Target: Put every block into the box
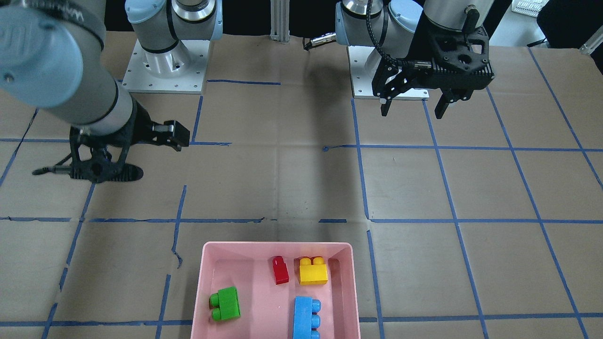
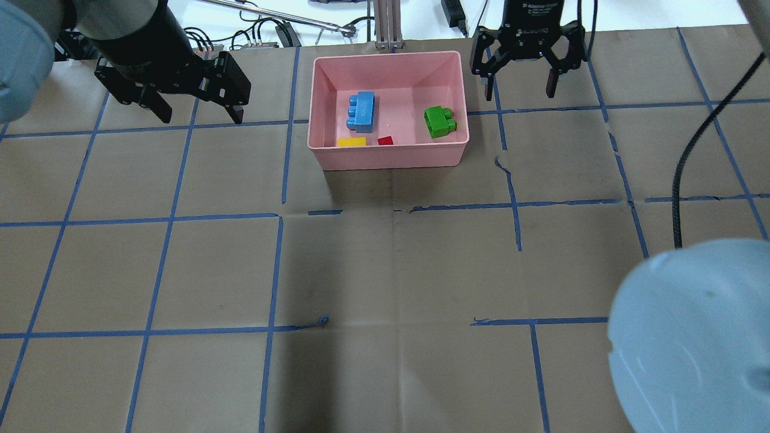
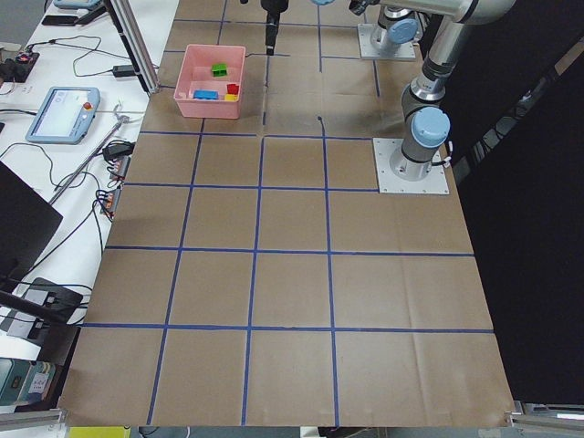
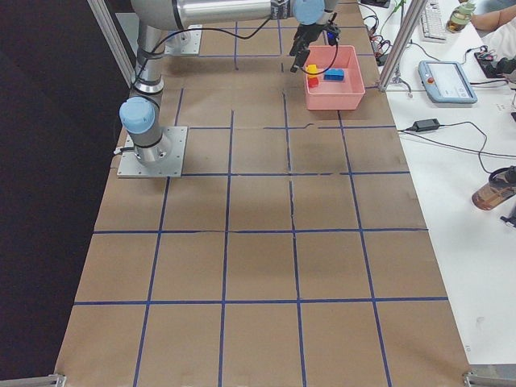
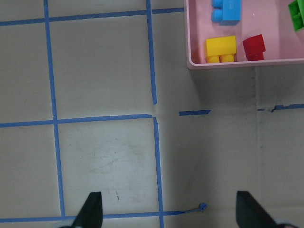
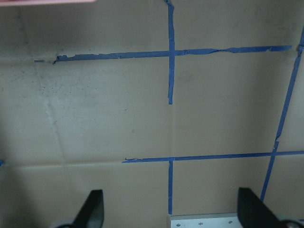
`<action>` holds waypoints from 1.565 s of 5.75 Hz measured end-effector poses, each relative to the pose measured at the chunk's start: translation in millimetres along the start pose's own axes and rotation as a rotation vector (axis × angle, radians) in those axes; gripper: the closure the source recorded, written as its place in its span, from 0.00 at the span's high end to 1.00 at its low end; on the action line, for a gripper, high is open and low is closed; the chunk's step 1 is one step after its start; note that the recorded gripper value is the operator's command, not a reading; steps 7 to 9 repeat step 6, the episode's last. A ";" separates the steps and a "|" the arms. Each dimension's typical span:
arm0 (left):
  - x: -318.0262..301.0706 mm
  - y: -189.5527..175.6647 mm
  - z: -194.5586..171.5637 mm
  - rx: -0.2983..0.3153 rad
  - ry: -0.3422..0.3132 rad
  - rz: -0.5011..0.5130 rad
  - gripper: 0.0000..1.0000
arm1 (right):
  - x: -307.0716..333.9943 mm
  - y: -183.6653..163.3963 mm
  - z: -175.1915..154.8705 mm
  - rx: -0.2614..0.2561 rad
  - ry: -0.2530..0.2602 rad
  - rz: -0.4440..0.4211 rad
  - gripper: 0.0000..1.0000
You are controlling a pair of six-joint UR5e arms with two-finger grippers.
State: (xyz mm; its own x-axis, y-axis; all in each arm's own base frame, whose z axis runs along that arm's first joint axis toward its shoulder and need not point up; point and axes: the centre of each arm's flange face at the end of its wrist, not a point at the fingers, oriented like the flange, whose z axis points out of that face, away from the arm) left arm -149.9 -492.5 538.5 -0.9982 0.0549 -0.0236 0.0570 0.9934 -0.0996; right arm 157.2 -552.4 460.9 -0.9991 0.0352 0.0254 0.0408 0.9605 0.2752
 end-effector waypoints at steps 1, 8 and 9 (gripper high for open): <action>-0.1 1.1 -1.6 0.002 0.000 0.000 1.00 | 4.2 29.7 6.9 0.076 -0.007 0.004 1.00; -2.3 1.0 -4.9 0.009 -0.001 -0.005 1.00 | 16.6 47.2 -1.9 0.154 -0.020 0.028 1.00; -2.3 1.0 -4.9 0.009 -0.001 -0.005 1.00 | 16.6 47.2 -1.9 0.154 -0.020 0.028 1.00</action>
